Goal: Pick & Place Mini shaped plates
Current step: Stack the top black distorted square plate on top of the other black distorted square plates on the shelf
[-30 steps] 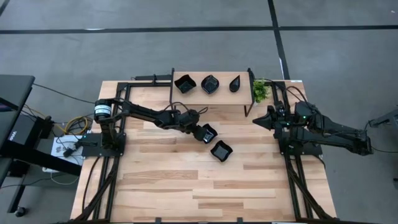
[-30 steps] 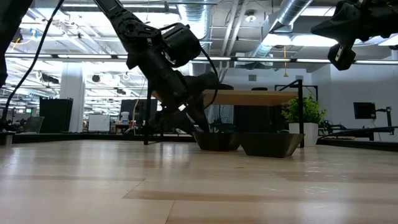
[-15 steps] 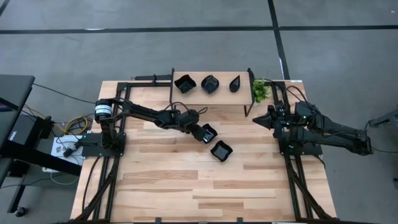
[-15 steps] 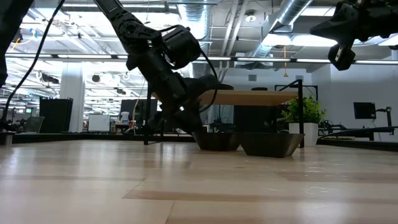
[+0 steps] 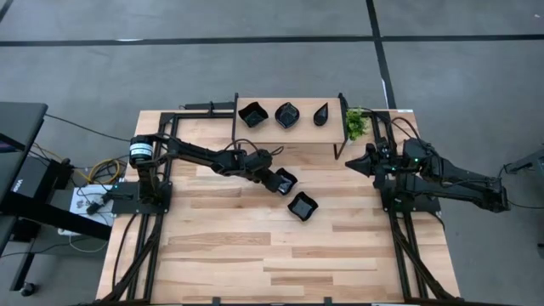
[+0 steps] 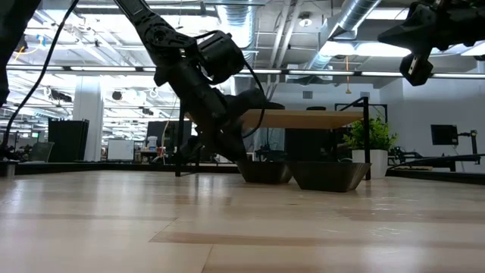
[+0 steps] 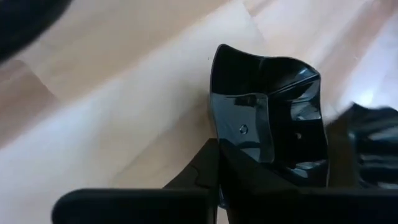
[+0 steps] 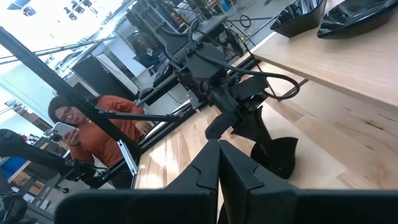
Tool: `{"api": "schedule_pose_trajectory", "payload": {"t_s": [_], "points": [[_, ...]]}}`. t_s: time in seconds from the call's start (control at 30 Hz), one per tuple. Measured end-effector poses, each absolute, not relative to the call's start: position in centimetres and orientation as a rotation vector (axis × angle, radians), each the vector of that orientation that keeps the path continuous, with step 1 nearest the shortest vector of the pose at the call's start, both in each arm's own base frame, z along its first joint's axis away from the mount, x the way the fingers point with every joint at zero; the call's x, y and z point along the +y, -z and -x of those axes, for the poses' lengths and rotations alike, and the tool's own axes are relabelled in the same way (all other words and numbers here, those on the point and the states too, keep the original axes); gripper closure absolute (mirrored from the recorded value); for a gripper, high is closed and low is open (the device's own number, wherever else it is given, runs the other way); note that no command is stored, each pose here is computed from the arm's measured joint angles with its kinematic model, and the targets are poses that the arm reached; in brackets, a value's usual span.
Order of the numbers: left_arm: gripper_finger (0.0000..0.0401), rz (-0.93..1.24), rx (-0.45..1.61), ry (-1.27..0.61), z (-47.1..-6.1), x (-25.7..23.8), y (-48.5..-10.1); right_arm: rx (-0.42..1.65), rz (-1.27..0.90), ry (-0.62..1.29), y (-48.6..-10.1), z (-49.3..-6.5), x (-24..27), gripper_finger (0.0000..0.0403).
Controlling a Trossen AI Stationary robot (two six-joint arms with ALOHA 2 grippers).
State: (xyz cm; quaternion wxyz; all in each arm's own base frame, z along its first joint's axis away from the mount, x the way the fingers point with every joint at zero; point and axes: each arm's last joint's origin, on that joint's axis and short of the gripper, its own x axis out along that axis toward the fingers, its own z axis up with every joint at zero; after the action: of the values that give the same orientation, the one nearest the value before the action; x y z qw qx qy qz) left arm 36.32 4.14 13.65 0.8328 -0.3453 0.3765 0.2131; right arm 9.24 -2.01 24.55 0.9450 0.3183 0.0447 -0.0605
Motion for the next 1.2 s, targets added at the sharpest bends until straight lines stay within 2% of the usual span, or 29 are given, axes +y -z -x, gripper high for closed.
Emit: {"api": "schedule_pose_trajectory", "payload": {"t_s": [0.2, 0.47, 0.73, 0.97, 1.1, 1.2], "points": [[0.0396, 0.746, 0.780, -0.362, -36.0, 3.4, -15.6, 0.091, -0.648, 0.123, -24.5, -9.2, -2.0, 0.0401], [0.0397, 0.667, 0.712, -0.382, -33.1, 2.7, -21.8, 0.091, -0.648, 0.123, -24.5, -9.2, -2.0, 0.0401], [0.0397, 0.666, 0.573, -0.311, -29.9, 1.4, -27.5, 0.092, -0.646, 0.123, -24.5, -9.2, -2.0, 0.0401], [0.0397, 0.597, 0.338, -0.443, -25.3, 5.3, -32.6, 0.091, -0.647, 0.122, -24.5, -9.2, -2.0, 0.0401], [0.0397, 0.566, 0.282, -0.558, -22.5, 9.3, -33.8, 0.091, -0.647, 0.122, -24.6, -9.2, -2.0, 0.0401], [0.0397, 0.572, 0.288, -0.567, -21.3, 12.2, -33.6, 0.091, -0.647, 0.123, -24.5, -9.2, -2.0, 0.0401]]}}
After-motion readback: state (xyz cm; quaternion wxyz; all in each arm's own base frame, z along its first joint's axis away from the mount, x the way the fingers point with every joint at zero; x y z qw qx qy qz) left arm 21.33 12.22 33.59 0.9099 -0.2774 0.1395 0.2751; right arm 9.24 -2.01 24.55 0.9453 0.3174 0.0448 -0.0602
